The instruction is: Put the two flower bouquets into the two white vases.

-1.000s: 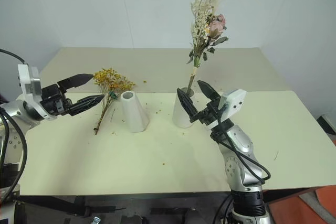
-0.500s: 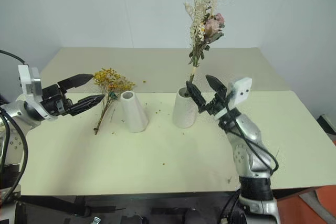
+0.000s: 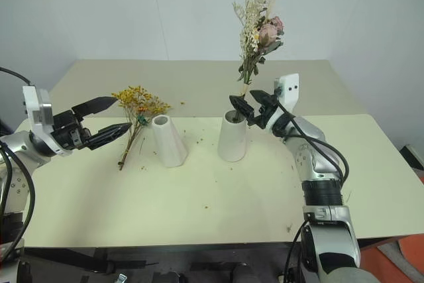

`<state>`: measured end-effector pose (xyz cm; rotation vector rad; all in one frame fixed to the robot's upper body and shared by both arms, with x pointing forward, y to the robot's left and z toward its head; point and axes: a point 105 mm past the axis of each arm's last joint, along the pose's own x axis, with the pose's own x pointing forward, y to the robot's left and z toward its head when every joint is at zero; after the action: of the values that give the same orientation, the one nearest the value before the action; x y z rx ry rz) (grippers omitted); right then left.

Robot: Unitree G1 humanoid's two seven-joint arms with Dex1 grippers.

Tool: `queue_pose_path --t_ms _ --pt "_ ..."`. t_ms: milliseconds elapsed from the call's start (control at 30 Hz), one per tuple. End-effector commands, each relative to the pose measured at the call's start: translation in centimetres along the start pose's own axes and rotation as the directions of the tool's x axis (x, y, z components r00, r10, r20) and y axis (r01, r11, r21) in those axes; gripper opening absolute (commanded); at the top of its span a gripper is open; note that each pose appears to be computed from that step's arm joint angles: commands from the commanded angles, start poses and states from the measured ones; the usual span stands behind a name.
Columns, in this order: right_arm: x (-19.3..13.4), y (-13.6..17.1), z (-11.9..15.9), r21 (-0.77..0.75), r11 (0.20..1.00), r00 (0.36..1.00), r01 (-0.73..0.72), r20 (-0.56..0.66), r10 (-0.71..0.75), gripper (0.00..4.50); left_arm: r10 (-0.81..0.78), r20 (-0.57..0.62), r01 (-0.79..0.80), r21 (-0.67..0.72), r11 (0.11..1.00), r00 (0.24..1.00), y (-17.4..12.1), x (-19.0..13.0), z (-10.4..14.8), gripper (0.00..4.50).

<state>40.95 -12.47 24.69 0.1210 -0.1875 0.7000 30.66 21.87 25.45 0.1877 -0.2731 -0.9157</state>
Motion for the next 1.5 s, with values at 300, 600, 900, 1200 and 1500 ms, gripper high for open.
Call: queue_pose_path --t_ms 300,600,900,1200,1500 --pt "1.1 -0.4 2.4 -0.001 1.000 0.999 -0.010 0.033 0.010 1.42 0.003 0.038 -0.005 0.051 0.999 0.999 -0.3 -0.2 1.4 4.50" --pt "-0.2 1.6 2.9 -0.089 0.995 0.997 -0.042 0.064 0.048 0.20 -0.014 0.050 0.012 0.040 0.999 0.999 -0.4 0.2 1.5 4.50" --pt "-1.2 3.7 1.2 -0.064 0.997 0.994 -0.052 0.090 0.058 0.20 -0.109 0.038 0.111 -0.032 0.993 0.993 -1.4 0.8 1.7 4.50" --pt "-1.3 4.5 0.6 -0.095 0.995 0.992 -0.036 0.119 0.048 0.20 -0.135 0.011 0.135 0.006 0.991 0.991 -1.5 1.2 2.0 4.50" --pt "-2.2 4.2 1.5 -0.118 0.993 0.984 0.021 0.179 0.001 2.12 -0.123 0.021 0.123 0.006 0.992 0.992 -1.4 1.0 1.8 4.50"
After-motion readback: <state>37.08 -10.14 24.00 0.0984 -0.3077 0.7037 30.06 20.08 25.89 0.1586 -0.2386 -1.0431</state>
